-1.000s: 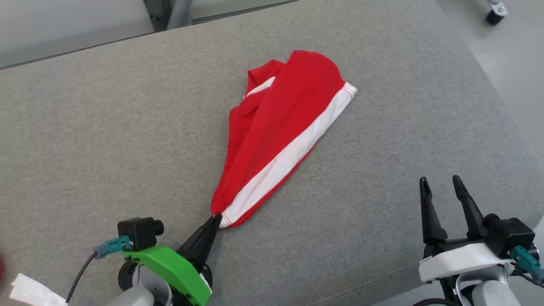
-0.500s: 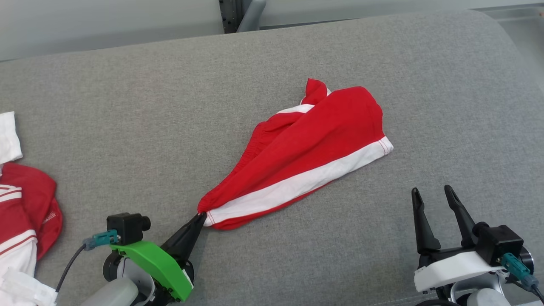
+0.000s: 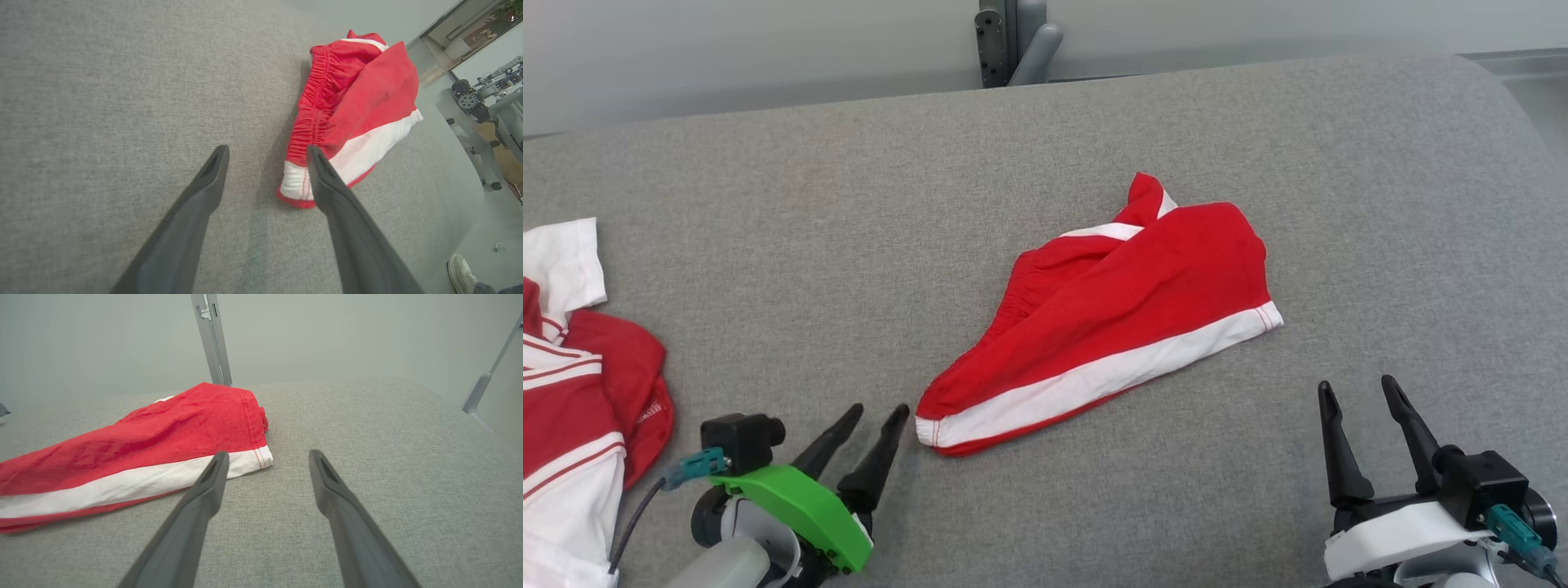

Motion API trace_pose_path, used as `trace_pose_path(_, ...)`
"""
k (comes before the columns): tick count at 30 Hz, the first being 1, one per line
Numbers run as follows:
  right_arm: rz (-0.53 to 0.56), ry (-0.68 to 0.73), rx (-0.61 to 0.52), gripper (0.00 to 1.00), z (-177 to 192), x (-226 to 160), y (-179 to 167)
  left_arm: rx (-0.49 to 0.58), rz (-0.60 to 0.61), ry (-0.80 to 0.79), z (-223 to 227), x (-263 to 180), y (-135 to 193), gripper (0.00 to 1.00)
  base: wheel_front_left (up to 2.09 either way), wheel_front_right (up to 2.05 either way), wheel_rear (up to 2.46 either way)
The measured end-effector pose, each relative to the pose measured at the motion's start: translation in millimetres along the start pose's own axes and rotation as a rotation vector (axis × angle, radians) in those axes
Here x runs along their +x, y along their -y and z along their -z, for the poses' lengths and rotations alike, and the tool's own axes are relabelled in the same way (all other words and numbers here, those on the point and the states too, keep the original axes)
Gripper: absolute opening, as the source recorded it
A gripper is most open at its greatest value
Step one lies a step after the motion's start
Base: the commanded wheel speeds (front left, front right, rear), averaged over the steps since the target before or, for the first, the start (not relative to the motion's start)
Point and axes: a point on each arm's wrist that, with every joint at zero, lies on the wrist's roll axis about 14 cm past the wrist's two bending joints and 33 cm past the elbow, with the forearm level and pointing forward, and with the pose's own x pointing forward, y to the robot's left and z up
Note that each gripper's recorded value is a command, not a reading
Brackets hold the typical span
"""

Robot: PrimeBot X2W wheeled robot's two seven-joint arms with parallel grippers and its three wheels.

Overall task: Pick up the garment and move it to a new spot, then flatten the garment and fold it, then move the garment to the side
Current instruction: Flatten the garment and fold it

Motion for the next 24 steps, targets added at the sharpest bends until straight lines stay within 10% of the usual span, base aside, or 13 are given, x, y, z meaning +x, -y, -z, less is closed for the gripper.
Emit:
trace_pose_path(13,0.027,0.099,-0.097,1.0,-34.8,-19.1,14.3,0.136,-0.216,0.432,-69.2,-60.2,-1.0,1.0,0.0,0.0,0.0)
trace_pose_path(24,-0.007,0.136,-0.134,1.0,-47.2,-16.8,9.1,0.257,-0.325,0.493,-55.1,-102.1,-5.7,1.0,0.0,0.0,0.0)
